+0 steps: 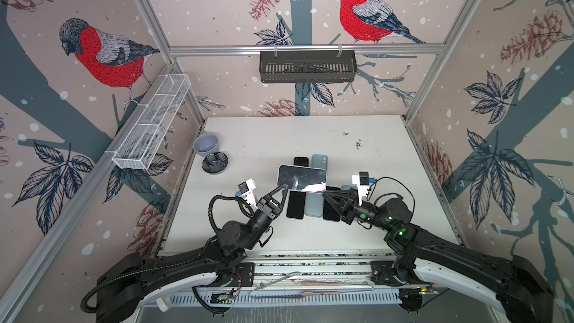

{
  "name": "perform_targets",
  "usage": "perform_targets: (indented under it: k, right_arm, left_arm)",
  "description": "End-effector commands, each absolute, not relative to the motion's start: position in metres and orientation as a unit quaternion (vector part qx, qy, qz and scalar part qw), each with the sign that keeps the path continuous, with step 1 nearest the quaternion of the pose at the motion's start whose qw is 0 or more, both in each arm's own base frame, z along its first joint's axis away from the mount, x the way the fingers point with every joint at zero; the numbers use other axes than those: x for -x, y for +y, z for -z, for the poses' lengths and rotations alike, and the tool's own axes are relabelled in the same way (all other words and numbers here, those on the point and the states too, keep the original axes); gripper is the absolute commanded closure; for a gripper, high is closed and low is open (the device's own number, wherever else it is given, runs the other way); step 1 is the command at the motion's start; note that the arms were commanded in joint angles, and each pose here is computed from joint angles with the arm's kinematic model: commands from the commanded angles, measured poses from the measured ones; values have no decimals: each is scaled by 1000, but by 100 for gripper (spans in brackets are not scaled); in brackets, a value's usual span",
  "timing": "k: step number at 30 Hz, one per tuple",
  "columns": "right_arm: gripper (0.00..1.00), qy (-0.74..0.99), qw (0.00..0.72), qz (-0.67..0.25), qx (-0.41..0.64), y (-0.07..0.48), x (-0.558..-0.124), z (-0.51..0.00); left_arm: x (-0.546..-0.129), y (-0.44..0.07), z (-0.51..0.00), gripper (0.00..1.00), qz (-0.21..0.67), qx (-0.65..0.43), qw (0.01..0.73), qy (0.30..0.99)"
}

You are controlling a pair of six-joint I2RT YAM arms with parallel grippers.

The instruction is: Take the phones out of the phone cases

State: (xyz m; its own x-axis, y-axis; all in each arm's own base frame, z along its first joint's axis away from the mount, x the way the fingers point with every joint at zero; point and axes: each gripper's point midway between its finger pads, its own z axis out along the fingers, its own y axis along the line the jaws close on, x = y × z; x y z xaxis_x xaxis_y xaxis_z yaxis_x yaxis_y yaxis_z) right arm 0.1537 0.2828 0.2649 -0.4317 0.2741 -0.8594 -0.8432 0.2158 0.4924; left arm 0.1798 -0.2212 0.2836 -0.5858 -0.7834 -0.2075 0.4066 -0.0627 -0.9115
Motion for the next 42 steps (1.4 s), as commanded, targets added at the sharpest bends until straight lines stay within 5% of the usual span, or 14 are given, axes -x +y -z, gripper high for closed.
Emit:
perform_targets:
  k: [1, 9, 17, 22, 34, 42]
  right_arm:
    - [100, 643, 465, -537, 288, 291, -152, -233]
    - [97, 677, 479, -487, 273, 286, -170, -212]
    - [37, 684, 502, -480, 222, 246, -173, -223]
    - [12, 643, 468, -569, 209, 241, -151, -251]
    - [17, 572, 398, -681, 224, 265, -105, -277]
    - [38, 573, 391, -684, 224, 270, -105, -273]
  left_arm:
    - [-154, -232, -296, 100, 765, 130, 363, 516]
    - [-153, -224, -291, 100, 767, 135, 368, 508]
    - [-151, -216, -294, 100, 738, 121, 395, 533]
    - [-152, -204, -286, 100, 729, 133, 405, 536]
    - [-149, -212, -289, 100, 740, 117, 402, 527]
    - [-149, -212, -287, 100, 742, 117, 400, 526]
